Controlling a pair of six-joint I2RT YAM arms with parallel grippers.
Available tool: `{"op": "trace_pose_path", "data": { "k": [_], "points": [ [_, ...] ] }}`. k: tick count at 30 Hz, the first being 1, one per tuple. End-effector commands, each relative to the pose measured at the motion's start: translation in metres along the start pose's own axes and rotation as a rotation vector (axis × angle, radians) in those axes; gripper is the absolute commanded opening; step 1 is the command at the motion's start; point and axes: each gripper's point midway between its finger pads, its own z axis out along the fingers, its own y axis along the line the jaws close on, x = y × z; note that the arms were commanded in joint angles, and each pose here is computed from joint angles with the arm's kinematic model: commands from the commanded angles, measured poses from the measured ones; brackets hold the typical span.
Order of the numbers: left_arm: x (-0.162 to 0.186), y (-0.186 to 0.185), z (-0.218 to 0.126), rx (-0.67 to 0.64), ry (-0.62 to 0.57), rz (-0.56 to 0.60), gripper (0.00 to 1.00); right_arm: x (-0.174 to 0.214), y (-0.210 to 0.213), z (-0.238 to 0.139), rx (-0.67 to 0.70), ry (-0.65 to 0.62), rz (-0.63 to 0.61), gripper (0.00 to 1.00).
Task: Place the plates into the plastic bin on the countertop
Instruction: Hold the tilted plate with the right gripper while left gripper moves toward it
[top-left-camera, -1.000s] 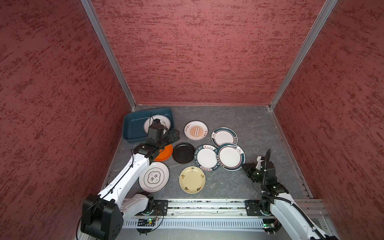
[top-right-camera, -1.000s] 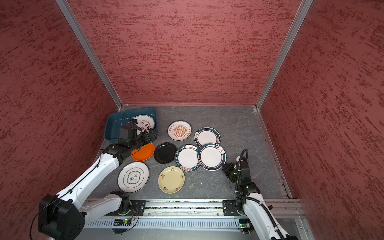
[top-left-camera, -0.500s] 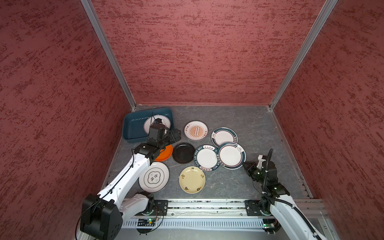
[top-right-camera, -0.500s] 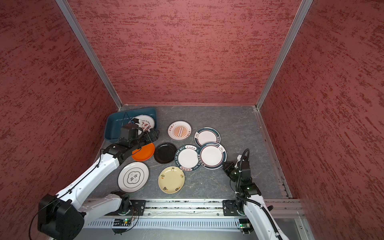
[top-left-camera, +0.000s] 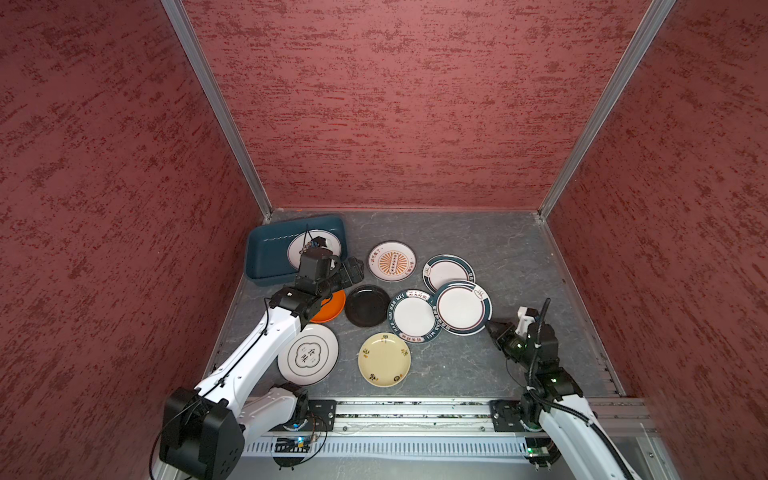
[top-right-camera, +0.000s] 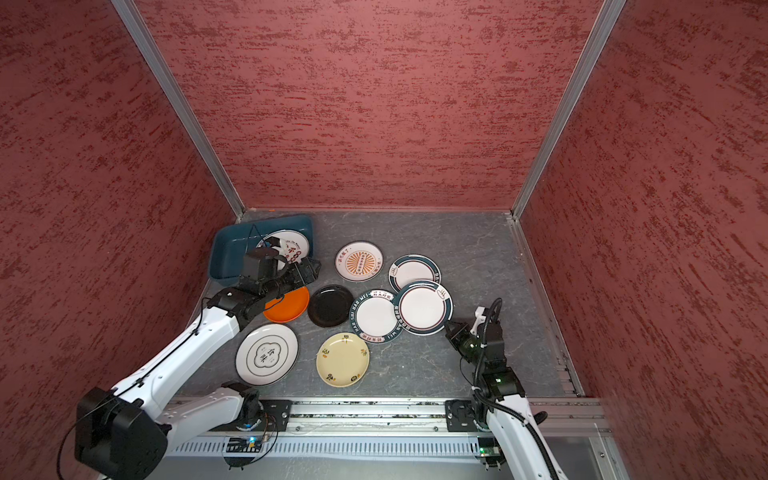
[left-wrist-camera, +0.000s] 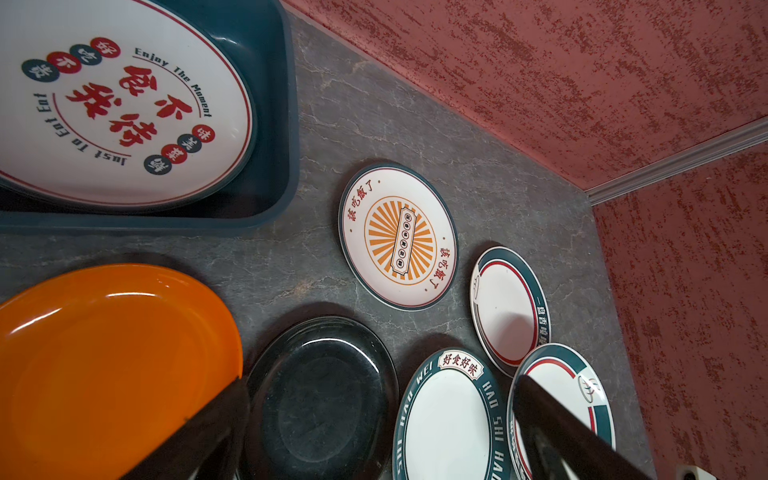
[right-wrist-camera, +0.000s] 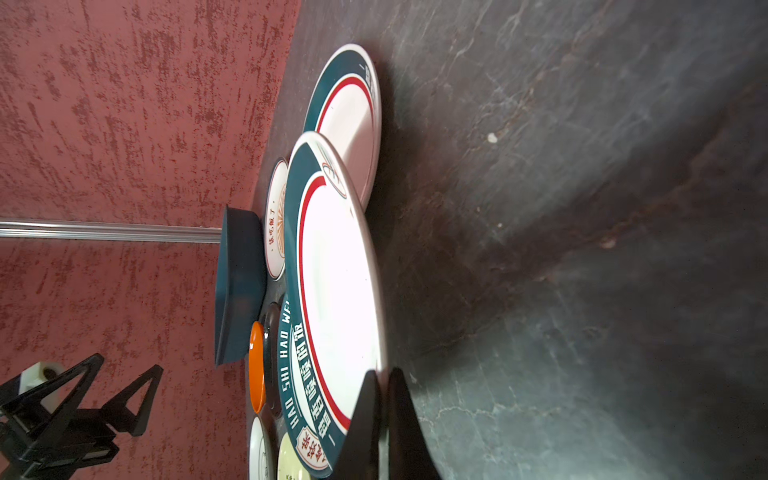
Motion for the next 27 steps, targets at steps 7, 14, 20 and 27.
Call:
{"op": "trace_pose_path", "data": {
  "k": [7, 14, 20, 27],
  "points": [
    [-0.011, -0.023, 0.0, 0.056, -0.021, 0.025, 0.99, 0.001, 0.02, -0.007, -0.071, 0.016, 0.053, 0.0],
    [-0.006, -0.032, 0.003, 0.077, -0.014, 0.04, 0.99, -0.008, 0.031, -0.009, -0.094, -0.016, 0.08, 0.0],
    [0.007, -0.046, 0.01, 0.126, 0.016, 0.026, 0.99, -0.017, 0.044, -0.01, -0.17, -0.058, 0.123, 0.0],
    [0.041, -0.078, 0.033, 0.183, 0.105, 0.047, 0.99, -0.019, 0.055, -0.009, -0.208, -0.046, 0.143, 0.0]
  ]
}}
